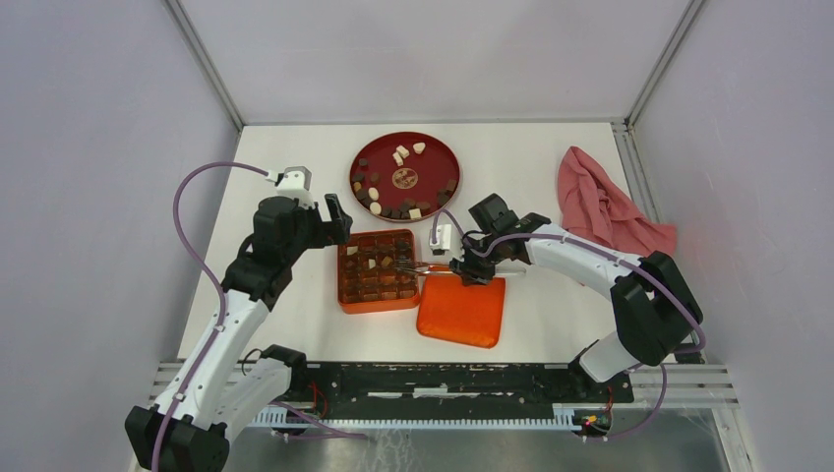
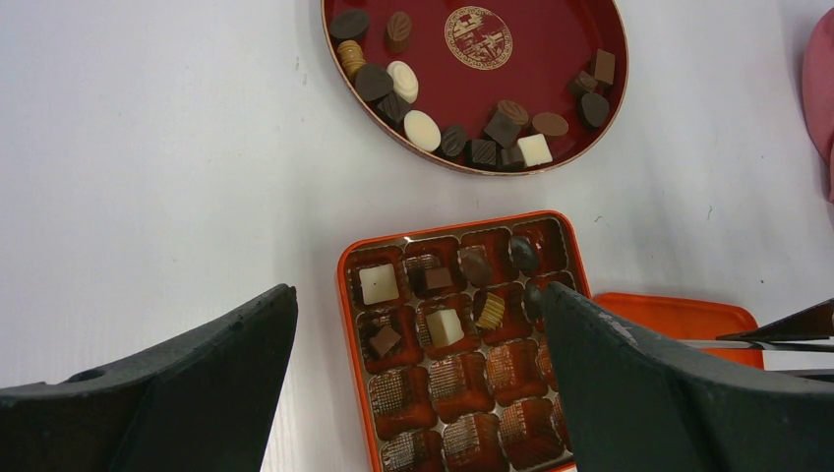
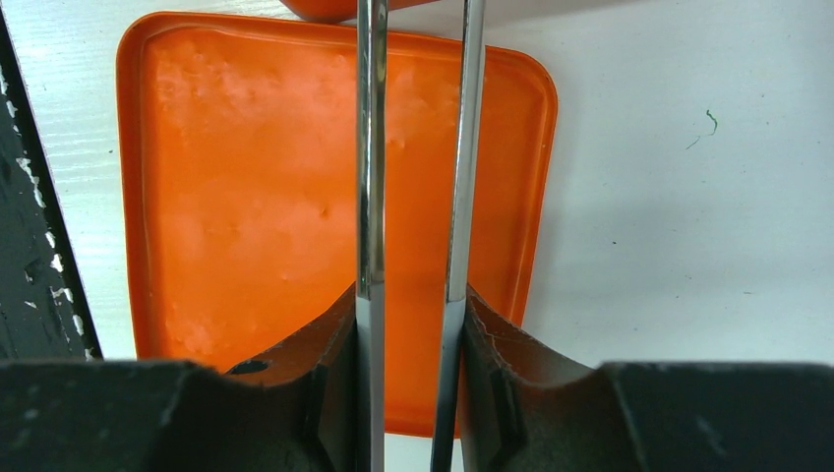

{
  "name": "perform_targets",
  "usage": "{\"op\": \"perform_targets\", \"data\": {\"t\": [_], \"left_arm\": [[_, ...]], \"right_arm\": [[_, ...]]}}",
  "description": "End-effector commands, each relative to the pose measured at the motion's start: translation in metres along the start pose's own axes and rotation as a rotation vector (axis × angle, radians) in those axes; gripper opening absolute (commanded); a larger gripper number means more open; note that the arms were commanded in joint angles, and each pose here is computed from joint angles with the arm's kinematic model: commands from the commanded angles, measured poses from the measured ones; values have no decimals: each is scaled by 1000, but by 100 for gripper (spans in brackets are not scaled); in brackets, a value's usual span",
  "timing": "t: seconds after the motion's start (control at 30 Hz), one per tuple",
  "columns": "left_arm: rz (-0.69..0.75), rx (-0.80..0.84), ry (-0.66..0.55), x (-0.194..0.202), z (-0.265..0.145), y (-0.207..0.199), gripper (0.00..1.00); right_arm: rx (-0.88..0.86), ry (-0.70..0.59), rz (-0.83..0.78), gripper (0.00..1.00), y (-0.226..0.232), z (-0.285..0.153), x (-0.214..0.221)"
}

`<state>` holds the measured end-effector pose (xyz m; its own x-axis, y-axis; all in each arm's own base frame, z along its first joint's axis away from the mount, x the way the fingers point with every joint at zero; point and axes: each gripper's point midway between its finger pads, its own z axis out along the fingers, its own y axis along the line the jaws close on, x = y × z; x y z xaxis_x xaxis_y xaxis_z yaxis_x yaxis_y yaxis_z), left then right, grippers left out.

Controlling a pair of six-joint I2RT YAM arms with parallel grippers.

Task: Pack the chocolate
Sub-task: Place the fake chocolate in the packing box.

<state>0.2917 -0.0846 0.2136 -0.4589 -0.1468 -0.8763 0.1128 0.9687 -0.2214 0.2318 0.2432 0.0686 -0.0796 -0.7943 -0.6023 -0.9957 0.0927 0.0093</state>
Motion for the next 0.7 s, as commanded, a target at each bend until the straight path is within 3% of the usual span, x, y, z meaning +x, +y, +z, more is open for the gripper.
{"op": "perform_targets", "data": {"t": [0.0,0.33,0.67], "left_arm": [[-18,23,-62,-19,-3,-7,99],[-18,24,-60,-18,-3,-7,99],[-18,22,-59,-18,-3,-6,99]], "right_arm": [[30,-28,-31,39,-7,-5,-12],[28,-46,-39,41,-5,-9,-16],[-33,-179,7,39,-3,-30,-39]]}}
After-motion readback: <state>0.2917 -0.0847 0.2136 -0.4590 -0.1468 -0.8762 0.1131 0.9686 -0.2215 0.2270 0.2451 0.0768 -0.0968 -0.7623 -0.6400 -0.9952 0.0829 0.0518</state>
